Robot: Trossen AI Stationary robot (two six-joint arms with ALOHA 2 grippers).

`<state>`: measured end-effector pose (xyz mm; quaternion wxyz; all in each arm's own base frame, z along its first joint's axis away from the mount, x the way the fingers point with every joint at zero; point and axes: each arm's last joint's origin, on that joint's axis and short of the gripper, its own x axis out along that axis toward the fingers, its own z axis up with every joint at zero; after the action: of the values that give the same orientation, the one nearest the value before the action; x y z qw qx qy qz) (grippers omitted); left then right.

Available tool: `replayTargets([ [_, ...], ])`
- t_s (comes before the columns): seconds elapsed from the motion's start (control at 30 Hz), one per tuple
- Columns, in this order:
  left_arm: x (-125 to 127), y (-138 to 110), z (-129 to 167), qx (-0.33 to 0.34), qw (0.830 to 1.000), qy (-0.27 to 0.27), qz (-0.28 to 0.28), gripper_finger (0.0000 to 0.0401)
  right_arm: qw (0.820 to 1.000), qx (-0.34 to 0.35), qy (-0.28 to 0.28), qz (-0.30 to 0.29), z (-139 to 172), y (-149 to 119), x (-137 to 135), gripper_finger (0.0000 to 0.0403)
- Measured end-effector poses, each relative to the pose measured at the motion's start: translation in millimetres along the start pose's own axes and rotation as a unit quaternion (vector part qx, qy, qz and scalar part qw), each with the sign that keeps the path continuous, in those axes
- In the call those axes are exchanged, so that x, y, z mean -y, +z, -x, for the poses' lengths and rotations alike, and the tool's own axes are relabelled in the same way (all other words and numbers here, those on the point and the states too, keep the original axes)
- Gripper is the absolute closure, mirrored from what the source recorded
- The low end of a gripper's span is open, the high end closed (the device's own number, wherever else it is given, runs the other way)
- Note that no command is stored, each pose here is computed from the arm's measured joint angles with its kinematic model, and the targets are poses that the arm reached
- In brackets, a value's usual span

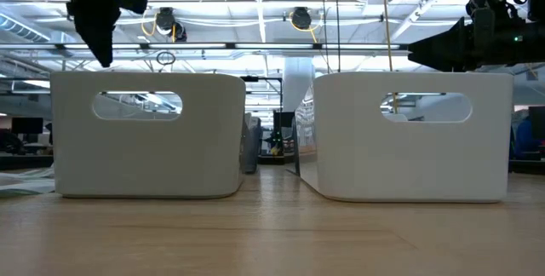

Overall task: Pick & Place First Aid Supplies
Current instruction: Put the gray pad into the left black bin

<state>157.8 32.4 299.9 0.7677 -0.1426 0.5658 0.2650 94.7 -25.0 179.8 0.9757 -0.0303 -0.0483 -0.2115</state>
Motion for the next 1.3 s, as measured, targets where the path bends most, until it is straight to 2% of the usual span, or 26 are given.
replayTargets([
  [0.17,1,3,-3,-0.076,0.997,0.008,-0.026,0.0137,1.000,0.000,0.000,0.000,0,0,0,0.0116],
  [0.3,4,6,-10,-0.108,0.994,0.013,-0.024,0.0122,1.000,0.000,0.000,0.000,0,0,0,0.0113],
  [0.4,5,8,-25,-0.135,0.990,0.020,-0.018,0.0125,1.000,0.000,0.000,0.000,0,0,0,0.0113],
  [0.6,9,13,-53,-0.146,0.989,0.020,-0.005,0.0142,1.000,0.000,0.000,0.000,0,0,0,0.0116],
  [0.9,12,-1,-87,-0.151,0.988,0.021,0.000,0.0145,1.000,0.000,0.000,0.000,0,0,0,0.0113],
  [1.0,10,-6,-97,-0.158,0.987,0.030,-0.007,0.0140,1.000,0.000,0.000,0.000,0,0,0,0.0112],
  [1.3,11,0,-125,-0.178,0.982,0.033,-0.057,0.0144,1.000,0.000,0.000,0.000,0,0,0,0.0116],
])
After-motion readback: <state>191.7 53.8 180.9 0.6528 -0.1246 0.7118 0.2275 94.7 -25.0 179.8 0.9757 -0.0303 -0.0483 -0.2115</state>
